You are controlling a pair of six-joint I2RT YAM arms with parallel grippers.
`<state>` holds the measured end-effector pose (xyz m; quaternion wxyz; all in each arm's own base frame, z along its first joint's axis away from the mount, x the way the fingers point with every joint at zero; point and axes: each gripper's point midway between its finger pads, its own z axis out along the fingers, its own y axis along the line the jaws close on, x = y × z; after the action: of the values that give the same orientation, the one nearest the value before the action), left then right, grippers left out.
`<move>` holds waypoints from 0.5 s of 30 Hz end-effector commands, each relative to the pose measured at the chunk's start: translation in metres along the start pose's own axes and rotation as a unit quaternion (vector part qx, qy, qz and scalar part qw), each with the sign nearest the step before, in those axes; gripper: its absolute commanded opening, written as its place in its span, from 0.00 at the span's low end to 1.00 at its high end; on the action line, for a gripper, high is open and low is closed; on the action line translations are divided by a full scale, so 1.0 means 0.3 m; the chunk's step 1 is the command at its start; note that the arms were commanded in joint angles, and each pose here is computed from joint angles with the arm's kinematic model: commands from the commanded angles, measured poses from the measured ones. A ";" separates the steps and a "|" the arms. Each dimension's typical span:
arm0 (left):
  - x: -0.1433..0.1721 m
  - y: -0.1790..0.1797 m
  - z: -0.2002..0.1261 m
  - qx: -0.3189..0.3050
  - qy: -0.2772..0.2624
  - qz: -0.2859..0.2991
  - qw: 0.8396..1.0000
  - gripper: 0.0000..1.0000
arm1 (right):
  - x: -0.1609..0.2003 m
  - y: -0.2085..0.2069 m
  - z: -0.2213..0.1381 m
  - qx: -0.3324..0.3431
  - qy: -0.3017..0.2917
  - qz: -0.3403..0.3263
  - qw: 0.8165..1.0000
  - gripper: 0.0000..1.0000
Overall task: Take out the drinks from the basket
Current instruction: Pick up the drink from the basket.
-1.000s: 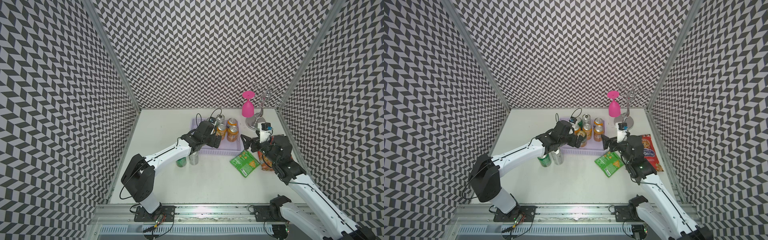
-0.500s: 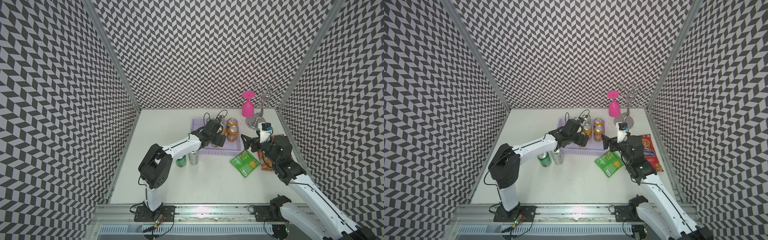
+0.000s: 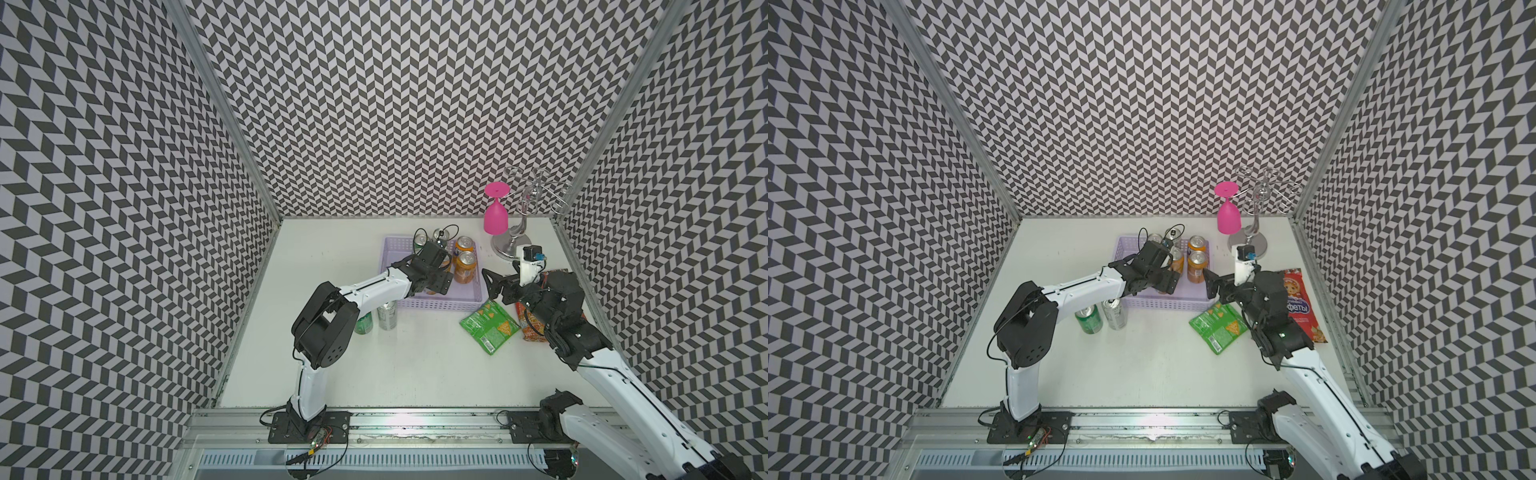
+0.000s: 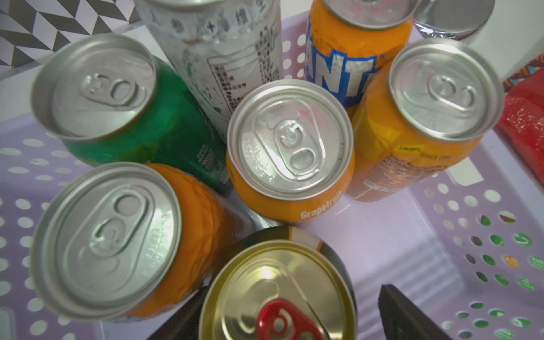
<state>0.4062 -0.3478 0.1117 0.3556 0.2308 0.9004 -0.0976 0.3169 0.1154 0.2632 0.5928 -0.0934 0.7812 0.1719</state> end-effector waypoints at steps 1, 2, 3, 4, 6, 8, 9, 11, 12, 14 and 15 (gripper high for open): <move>-0.023 0.019 0.011 -0.017 -0.006 0.004 1.000 0.82 | -0.029 -0.006 -0.014 0.005 -0.022 -0.002 1.000 1.00; -0.022 0.019 0.011 -0.017 -0.006 0.004 1.000 0.80 | -0.028 -0.007 -0.015 0.005 -0.022 -0.002 1.000 1.00; -0.023 0.017 0.011 -0.018 -0.006 0.005 1.000 0.77 | -0.026 -0.007 -0.013 0.005 -0.021 -0.002 1.000 1.00; -0.021 0.021 0.011 -0.019 -0.006 0.004 1.000 0.75 | -0.027 -0.007 -0.014 0.005 -0.022 -0.002 1.000 1.00; -0.026 0.019 0.004 -0.018 -0.007 0.004 1.000 0.72 | -0.028 -0.007 -0.014 0.005 -0.022 -0.002 1.000 1.00; -0.031 0.020 -0.005 -0.018 -0.010 0.004 1.000 0.68 | -0.030 -0.007 -0.016 0.005 -0.023 -0.002 1.000 1.00; -0.033 0.018 -0.010 -0.016 -0.011 0.004 1.000 0.66 | -0.030 -0.006 -0.016 0.005 -0.023 -0.002 1.000 0.99; -0.044 0.017 -0.025 -0.014 -0.017 0.003 1.000 0.63 | -0.028 -0.007 -0.016 0.005 -0.023 -0.002 1.000 1.00; -0.049 0.017 -0.035 -0.013 -0.021 0.002 1.000 0.61 | -0.029 -0.006 -0.016 0.005 -0.023 -0.002 1.000 1.00; -0.063 0.010 -0.057 -0.007 -0.028 0.002 1.000 0.59 | -0.030 -0.008 -0.016 0.006 -0.023 -0.002 1.000 1.00; -0.071 0.010 -0.069 -0.006 -0.033 0.002 0.999 0.58 | -0.032 -0.008 -0.017 0.006 -0.024 -0.002 1.000 1.00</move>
<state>0.4083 -0.3443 0.1102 0.3580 0.2286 0.9012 -0.0859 0.3160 0.1151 0.2653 0.5953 -0.0934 0.7792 0.1723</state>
